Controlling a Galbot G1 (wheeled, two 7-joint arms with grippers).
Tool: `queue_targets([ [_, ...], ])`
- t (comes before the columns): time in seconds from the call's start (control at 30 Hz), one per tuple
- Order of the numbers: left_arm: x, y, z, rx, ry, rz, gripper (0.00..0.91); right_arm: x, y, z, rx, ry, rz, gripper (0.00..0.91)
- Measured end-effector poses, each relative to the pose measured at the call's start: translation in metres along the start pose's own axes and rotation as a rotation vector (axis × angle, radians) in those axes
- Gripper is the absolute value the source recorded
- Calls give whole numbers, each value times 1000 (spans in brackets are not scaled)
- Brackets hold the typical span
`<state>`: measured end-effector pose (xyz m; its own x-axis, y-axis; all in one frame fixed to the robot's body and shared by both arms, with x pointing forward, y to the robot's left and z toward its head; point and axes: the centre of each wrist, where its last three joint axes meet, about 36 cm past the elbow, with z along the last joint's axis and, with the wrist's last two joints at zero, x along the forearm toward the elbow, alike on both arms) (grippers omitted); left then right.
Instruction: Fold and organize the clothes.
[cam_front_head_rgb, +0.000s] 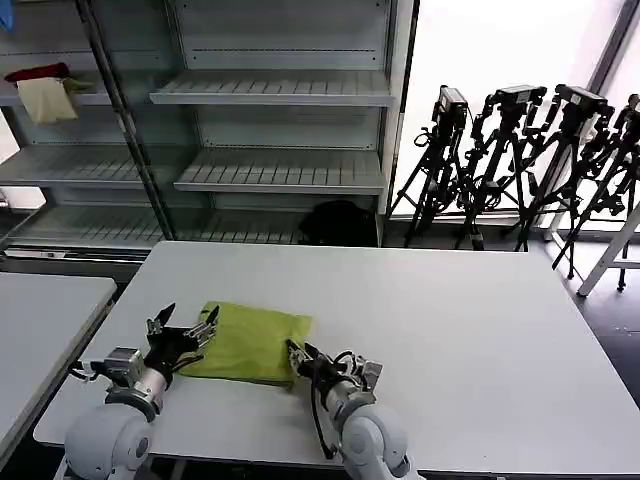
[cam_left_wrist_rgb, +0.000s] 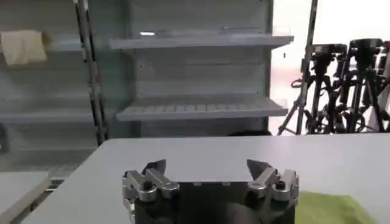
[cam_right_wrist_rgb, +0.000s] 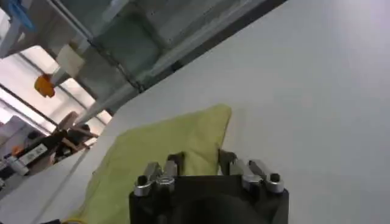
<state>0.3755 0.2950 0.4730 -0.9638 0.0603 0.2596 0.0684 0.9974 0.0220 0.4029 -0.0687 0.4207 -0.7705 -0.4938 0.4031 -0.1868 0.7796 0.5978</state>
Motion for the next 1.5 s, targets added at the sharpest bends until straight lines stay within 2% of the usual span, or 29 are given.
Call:
queue_targets([
  [0.43,-1,4,6,16,-4,-18,907,2,-7,-6,-11,-5,39,0],
  [0.7,-2,4,9,22,-4,-21,907,28,-30,-38,23,-73,68,0],
  [0.97,-2,-1,9,28,-10,-17,907,57,-67,-65,104,-102,106,0],
  [1.0,-2,-2,9,28,-10,-17,907,60,-70,-67,113,-103,111,20],
  [1.03,-1,-2,9,27,-9,-18,907,63,-74,-68,121,-103,115,907],
  [1.5,2,-4,6,26,-16,1,907,88,-89,-75,253,-136,131,907],
])
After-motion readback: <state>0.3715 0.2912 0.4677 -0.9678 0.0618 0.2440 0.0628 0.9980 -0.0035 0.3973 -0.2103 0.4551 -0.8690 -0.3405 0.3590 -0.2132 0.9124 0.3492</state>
